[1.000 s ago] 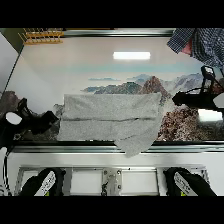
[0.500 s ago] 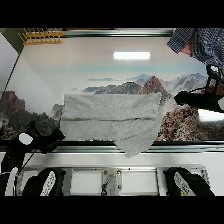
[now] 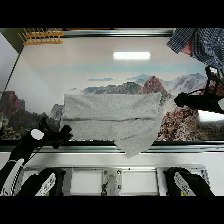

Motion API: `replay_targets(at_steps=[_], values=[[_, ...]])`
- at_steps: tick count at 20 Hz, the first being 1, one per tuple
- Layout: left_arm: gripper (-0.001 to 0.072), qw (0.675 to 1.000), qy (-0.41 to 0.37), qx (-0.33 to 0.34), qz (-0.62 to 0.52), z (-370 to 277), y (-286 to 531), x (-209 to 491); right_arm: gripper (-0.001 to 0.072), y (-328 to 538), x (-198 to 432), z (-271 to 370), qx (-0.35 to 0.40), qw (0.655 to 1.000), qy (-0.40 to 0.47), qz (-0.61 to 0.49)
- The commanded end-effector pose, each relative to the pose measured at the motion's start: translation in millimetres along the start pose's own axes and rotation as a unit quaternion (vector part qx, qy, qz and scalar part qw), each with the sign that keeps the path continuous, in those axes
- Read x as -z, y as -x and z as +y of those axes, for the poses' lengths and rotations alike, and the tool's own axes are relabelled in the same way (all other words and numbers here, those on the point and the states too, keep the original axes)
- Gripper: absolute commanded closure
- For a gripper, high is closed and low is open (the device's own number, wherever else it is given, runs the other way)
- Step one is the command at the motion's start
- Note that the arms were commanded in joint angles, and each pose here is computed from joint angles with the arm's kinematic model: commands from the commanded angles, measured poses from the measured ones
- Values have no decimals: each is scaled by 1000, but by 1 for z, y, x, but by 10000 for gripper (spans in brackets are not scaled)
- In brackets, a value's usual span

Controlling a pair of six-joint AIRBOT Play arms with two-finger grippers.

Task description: Fold the clothes and pants, and hang the long-sleeved shirts on hangers.

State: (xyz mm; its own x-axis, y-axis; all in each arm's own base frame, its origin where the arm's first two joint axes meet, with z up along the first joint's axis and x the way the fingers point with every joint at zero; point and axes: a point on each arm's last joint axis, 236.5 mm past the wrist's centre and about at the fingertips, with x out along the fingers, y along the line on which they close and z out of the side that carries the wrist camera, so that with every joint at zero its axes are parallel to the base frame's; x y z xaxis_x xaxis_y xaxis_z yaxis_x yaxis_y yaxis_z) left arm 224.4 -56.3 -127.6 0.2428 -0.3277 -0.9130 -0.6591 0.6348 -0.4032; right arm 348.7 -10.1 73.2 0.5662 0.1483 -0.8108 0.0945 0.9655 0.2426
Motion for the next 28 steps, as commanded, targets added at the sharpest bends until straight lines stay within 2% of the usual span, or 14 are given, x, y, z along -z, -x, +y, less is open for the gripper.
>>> replay_targets(at_steps=[1, 6, 9, 12, 22, 24, 26, 27, 28], values=[[701, 999, -28, 31, -31, -28, 11, -10, 267, -5, 42, -14, 5, 997, -19, 73], [701, 997, -37, 45, -43, -27, 20, -3, 267, -35, 168, -27, -9, 967, -99, 234], [701, 997, -41, 51, -48, -26, 23, 0, 268, -52, 213, -4, -59, 952, -143, 265], [701, 996, -44, 57, -54, -29, 27, -1, 269, -62, 228, 13, -88, 945, -166, 266], [701, 999, -38, 11, 3, -7, 1, 12, 282, -74, 262, 58, -114, 937, -75, 321], [701, 999, -41, 12, 1, -7, 2, 12, 477, -74, 262, 58, -114, 937, -74, 321], [701, 998, -50, 24, -15, -13, 9, 8, 490, -74, 262, 58, -113, 938, -73, 319], [701, 998, -55, 32, -25, -17, 14, 6, 572, -75, 261, 57, -112, 939, -70, 317], [701, 997, -63, 36, -34, -20, 19, 4, 697, -74, 259, 54, -108, 942, -62, 313]])
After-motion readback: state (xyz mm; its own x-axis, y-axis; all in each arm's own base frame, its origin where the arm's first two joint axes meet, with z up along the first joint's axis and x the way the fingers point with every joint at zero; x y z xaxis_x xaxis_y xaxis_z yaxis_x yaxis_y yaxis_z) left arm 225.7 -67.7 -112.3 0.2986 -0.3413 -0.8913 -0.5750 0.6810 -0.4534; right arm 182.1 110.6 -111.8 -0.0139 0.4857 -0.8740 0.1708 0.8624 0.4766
